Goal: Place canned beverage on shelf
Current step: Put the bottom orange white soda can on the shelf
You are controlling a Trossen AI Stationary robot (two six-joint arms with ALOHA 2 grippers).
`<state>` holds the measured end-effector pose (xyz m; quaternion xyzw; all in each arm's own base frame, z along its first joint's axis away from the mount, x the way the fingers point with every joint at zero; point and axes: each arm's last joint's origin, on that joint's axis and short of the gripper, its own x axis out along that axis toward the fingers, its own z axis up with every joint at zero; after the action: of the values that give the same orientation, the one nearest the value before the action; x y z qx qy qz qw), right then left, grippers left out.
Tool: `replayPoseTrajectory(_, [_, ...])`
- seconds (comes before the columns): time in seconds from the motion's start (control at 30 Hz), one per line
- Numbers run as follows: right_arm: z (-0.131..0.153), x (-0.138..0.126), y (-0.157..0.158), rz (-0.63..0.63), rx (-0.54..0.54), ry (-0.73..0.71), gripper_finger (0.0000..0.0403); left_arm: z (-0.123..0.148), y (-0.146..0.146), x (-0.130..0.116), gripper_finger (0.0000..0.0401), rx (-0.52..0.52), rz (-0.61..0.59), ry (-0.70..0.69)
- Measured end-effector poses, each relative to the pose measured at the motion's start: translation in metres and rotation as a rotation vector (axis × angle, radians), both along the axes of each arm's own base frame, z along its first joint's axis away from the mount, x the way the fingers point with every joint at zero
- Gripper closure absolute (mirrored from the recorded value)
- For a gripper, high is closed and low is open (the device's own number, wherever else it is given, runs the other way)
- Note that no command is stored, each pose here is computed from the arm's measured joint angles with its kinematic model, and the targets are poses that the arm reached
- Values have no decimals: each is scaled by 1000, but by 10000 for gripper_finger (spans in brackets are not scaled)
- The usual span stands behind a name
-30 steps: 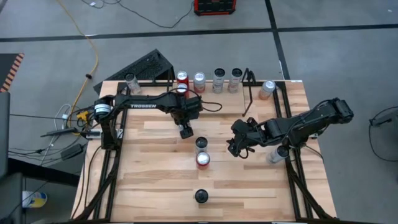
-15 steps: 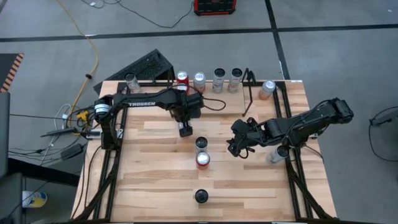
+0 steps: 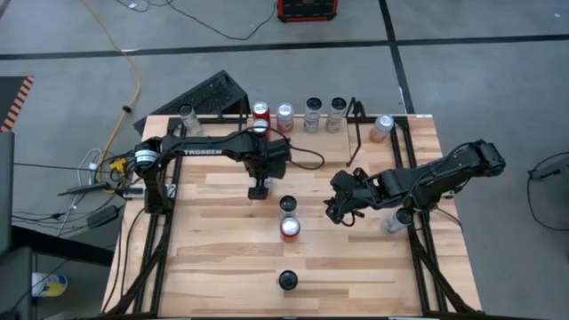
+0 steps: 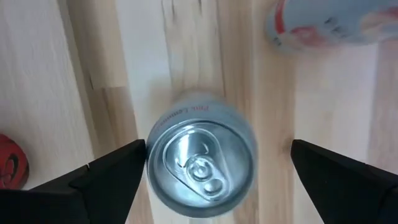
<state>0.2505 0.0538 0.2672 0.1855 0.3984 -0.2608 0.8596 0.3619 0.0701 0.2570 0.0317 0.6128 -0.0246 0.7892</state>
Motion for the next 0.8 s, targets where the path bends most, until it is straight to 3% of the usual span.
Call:
replayPoseTrajectory(0.23, [0, 0, 0, 0, 0, 0, 112, -26, 0, -5, 14, 25, 43, 40])
replayPoseTrajectory(0.8, [0, 0, 0, 5, -4, 2, 112, -26, 1, -1, 28, -10, 187, -2])
